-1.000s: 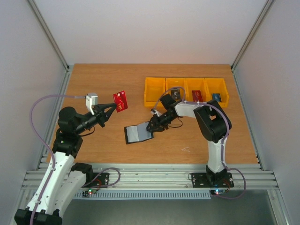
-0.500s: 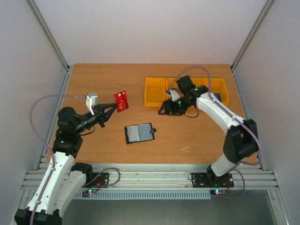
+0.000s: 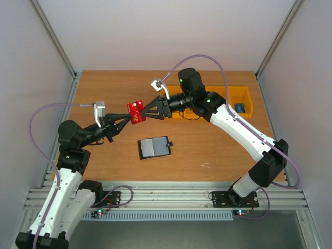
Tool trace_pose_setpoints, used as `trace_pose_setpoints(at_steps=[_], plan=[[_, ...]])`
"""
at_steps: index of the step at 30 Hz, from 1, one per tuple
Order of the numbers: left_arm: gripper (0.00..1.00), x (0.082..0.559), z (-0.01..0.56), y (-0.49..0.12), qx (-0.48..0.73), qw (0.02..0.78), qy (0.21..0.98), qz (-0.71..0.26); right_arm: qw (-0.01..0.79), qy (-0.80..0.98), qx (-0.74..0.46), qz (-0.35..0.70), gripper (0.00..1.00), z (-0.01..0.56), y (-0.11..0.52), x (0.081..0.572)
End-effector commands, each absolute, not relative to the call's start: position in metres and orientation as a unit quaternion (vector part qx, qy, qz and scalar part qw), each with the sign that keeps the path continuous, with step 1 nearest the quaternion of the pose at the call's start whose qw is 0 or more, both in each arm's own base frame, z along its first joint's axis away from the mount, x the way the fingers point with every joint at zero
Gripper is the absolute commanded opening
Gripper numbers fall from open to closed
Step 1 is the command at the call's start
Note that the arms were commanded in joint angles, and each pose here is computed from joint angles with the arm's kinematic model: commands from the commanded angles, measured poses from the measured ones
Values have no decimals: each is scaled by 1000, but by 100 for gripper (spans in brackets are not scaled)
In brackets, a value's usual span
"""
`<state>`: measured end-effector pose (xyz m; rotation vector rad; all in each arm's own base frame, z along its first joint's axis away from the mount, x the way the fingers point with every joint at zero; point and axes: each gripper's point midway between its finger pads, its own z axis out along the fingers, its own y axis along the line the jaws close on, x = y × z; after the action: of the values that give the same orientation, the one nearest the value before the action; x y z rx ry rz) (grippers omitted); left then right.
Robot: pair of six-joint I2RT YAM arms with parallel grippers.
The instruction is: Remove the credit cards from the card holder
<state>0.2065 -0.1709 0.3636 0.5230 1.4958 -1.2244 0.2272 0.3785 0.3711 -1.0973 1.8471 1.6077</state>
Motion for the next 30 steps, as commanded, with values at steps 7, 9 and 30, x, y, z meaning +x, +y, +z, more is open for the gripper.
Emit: trace_pose_setpoints(at_steps=[7, 9, 30], plan=[[0, 200, 384, -170, 226, 557, 606, -520, 218, 636, -426, 606, 1, 391, 383, 211], [6, 217, 375, -162, 175, 560, 633, -505, 223, 657, -404, 597, 1, 389, 375, 224], [99, 268, 174, -67, -57, 504, 835, -211, 30, 996, 10, 79, 1, 166, 6, 433]])
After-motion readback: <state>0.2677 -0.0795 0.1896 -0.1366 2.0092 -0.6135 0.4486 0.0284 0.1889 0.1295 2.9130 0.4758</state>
